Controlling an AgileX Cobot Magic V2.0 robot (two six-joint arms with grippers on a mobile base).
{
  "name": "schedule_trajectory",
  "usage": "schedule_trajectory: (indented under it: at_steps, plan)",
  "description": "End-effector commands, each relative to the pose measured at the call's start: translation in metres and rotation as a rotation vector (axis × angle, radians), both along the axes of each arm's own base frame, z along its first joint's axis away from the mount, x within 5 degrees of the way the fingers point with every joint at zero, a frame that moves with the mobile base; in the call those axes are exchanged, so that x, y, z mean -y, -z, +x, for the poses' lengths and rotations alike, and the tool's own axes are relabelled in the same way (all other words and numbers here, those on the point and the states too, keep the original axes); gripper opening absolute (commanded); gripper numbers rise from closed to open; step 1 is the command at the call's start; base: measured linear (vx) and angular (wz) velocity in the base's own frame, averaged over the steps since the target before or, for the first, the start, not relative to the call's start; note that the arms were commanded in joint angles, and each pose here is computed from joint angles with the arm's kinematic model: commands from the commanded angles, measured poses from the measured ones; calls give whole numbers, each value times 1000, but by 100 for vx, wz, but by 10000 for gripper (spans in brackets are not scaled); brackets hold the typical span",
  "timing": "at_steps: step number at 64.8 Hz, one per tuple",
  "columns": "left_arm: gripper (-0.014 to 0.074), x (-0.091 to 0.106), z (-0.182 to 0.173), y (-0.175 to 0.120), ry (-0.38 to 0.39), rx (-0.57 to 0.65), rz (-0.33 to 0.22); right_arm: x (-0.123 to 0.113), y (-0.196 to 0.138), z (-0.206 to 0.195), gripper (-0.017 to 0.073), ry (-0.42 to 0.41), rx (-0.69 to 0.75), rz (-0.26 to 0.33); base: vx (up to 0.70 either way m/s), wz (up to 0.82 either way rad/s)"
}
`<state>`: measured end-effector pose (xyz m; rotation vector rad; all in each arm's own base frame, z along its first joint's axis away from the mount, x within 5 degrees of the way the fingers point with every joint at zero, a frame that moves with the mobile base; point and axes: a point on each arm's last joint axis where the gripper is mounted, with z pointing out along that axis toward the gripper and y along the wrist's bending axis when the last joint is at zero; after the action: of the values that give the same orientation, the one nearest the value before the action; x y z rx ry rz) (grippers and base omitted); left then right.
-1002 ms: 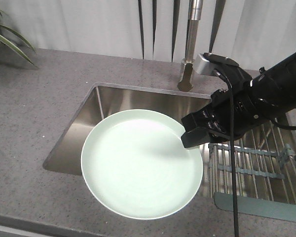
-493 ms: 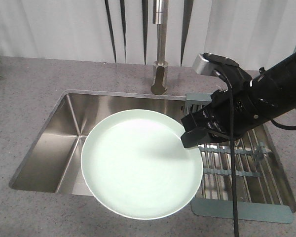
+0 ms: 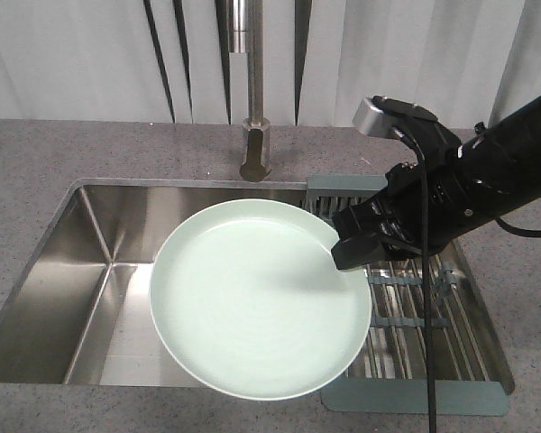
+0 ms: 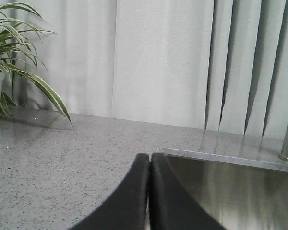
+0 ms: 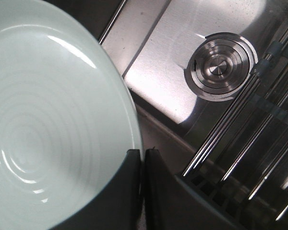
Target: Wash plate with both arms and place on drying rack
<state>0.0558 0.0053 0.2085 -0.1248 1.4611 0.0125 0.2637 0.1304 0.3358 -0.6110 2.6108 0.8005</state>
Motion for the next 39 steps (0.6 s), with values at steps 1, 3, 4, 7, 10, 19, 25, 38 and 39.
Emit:
schedule_trajectory:
  at_steps: [1, 3, 4, 7, 10, 19, 25, 38, 39]
  plan:
    - [-6, 0, -4, -15, 2, 115, 0, 0, -22, -5, -4, 13, 73, 64, 4, -3]
    - [-6, 0, -4, -15, 2, 115, 0, 0, -22, -5, -4, 13, 73, 64, 4, -3]
    - [-6, 0, -4, -15, 2, 115, 0, 0, -22, -5, -4, 13, 73, 64, 4, -2]
    - [-6, 0, -4, -15, 2, 115, 0, 0, -22, -5, -4, 13, 73, 64, 4, -1]
    - [-6, 0, -4, -15, 2, 115, 0, 0, -22, -5, -4, 13, 73, 64, 4, 0]
    - [-6, 0, -4, -15, 2, 115, 0, 0, -22, -5, -4, 13, 73, 64, 3, 0]
    - [-6, 0, -4, -15, 2, 115, 0, 0, -22, -5, -4, 13, 73, 64, 4, -2]
    - [-6, 0, -4, -15, 2, 115, 0, 0, -22, -5, -4, 13, 73, 64, 4, -4]
    - [-6, 0, -4, -15, 2, 115, 0, 0, -22, -5, -4, 13, 73, 64, 5, -7]
